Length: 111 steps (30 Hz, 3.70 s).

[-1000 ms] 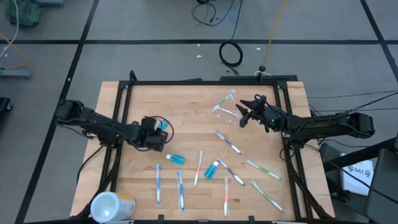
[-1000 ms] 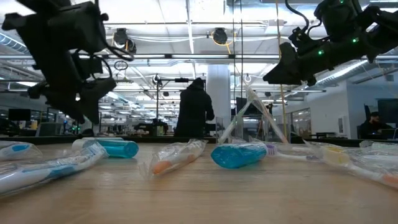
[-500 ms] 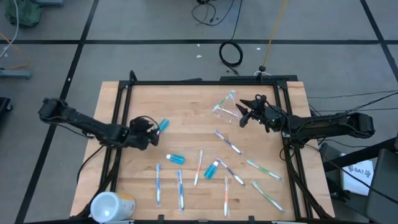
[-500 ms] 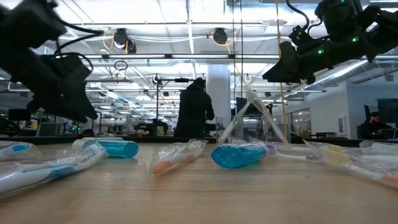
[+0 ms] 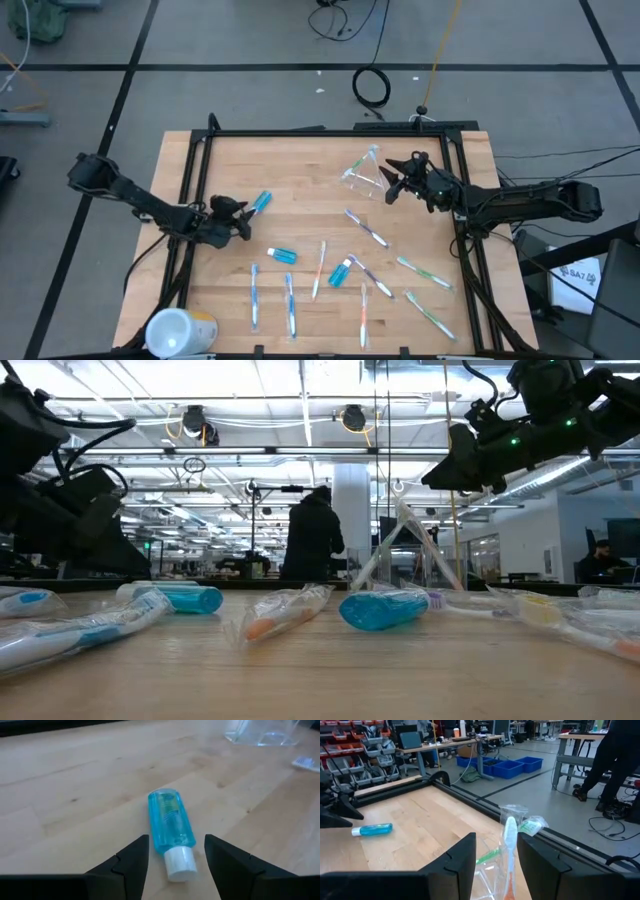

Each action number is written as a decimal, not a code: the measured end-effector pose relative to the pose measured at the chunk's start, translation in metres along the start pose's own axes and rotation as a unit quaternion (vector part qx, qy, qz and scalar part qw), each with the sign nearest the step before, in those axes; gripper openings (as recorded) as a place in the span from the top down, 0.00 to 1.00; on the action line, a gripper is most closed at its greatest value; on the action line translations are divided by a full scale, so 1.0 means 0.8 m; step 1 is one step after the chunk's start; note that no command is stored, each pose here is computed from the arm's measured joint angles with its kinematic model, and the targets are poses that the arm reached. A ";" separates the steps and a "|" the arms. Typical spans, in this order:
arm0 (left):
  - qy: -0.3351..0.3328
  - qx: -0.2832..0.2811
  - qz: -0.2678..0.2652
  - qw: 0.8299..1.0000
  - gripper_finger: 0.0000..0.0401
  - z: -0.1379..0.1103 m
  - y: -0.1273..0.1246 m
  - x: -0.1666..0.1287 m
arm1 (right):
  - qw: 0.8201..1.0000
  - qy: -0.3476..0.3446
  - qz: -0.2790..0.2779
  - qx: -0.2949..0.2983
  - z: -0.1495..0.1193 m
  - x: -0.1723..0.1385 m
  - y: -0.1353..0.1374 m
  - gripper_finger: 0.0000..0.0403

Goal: Pick & Place toothbrushing station
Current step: Put the top left blue mouthwash into the transparent organizer

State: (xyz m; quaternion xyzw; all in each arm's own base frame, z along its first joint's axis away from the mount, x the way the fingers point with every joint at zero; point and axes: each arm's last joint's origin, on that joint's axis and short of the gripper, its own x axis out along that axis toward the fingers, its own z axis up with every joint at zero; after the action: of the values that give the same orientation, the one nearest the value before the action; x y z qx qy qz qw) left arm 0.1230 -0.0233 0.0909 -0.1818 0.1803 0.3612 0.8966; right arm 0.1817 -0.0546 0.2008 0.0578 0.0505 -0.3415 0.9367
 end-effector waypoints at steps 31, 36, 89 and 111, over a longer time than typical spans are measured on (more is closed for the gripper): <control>0.039 0.009 0.028 0.999 0.48 -0.020 0.002 0.015 | 1.000 -0.004 0.000 -0.014 0.001 0.000 0.000 0.67; 0.039 -0.002 0.028 0.999 0.48 -0.020 0.002 0.015 | 1.000 -0.004 0.000 -0.014 0.001 0.000 0.000 0.67; -0.037 0.244 -0.085 0.965 0.75 0.264 -0.179 0.032 | 0.999 -0.031 0.003 -0.023 0.008 0.000 0.001 0.67; 0.082 0.759 -0.014 0.646 0.78 0.306 -0.249 0.196 | 0.999 -0.011 -0.038 -0.035 0.003 0.001 -0.006 0.67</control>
State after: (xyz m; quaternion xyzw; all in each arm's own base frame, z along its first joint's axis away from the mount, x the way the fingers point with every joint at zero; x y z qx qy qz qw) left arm 0.4178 0.0458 0.2713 0.5313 0.4615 0.0686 0.7072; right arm 0.1797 -0.0590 0.2025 0.0198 0.0544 -0.3759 0.9249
